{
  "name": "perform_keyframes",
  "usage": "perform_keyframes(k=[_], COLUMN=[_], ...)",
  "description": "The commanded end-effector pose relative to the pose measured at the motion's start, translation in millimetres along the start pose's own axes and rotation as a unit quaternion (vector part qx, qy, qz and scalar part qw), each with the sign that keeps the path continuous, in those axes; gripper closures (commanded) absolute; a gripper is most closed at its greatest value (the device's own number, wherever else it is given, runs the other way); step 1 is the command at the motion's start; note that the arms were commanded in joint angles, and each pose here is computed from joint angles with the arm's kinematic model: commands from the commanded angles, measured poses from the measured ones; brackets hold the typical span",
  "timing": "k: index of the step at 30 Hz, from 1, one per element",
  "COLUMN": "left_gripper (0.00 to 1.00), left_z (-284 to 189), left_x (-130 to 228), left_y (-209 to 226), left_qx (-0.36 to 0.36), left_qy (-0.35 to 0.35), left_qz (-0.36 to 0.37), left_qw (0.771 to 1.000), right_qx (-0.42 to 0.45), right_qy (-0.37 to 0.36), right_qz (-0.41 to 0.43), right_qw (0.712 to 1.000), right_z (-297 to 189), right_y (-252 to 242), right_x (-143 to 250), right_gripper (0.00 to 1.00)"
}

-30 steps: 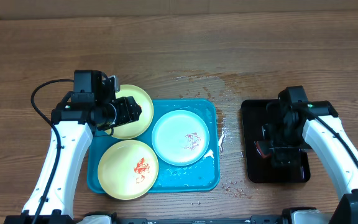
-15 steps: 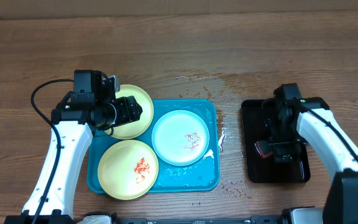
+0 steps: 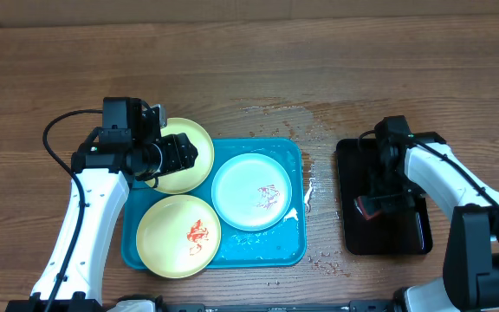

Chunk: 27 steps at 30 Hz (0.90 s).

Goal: Clean dirty plates on tray and stack at the side

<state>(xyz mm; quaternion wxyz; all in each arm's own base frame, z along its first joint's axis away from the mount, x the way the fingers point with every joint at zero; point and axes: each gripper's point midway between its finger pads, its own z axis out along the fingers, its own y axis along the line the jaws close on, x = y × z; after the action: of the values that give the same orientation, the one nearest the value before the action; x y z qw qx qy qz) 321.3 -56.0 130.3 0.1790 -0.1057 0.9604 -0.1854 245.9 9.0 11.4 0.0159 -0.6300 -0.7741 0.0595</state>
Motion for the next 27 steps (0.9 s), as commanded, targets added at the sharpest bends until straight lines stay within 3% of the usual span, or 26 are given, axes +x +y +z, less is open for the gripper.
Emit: perform_keyframes(k=[1,6,10,15,20,24,26,27], left_gripper=[0.31,0.38,0.38,0.33,0.29,0.27,0.29,0.36], left_z=[-3.1,-3.1,-3.1,-3.1,-3.1,-3.1,-3.2,-3.1], left_x=[-5.6,-5.6,-6.4,-7.7,-7.5,-7.6,-7.6,-7.9], left_y=[-6.0,-5.9,-6.1,-6.7,-7.0,-7.6,-8.3,-9.4], left_qx=[0.007,0.007,0.008,0.008,0.009,0.010,0.012,0.015], left_qy=[-0.007,-0.007,-0.008,-0.011,-0.011,-0.012,-0.012,-0.013], left_qz=[0.006,0.006,0.009,0.038,0.064,0.099,0.116,0.130], left_qw=[1.000,1.000,1.000,0.999,0.998,0.995,0.993,0.991], right_qx=[0.002,-0.002,-0.007,-0.021,-0.038,-0.083,-0.131,-0.158], right_qy=[-0.007,-0.017,-0.037,-0.048,-0.052,-0.048,-0.028,-0.010], right_qz=[-0.024,-0.082,-0.200,-0.357,-0.521,-0.545,-0.585,-0.603], right_qw=[1.000,0.996,0.979,0.933,0.851,0.833,0.800,0.782], right_z=[2.6,2.5,2.1,1.4,0.4,-2.0,-5.8,-8.5], right_y=[1.6,4.1,9.9,20.7,31.9,48.9,60.8,64.3], right_x=[-1.1,-4.8,-11.3,-12.7,-8.8,1.1,17.4,28.8], right_gripper=[0.96,0.96,0.96,0.96,0.96,0.96,0.96,0.96])
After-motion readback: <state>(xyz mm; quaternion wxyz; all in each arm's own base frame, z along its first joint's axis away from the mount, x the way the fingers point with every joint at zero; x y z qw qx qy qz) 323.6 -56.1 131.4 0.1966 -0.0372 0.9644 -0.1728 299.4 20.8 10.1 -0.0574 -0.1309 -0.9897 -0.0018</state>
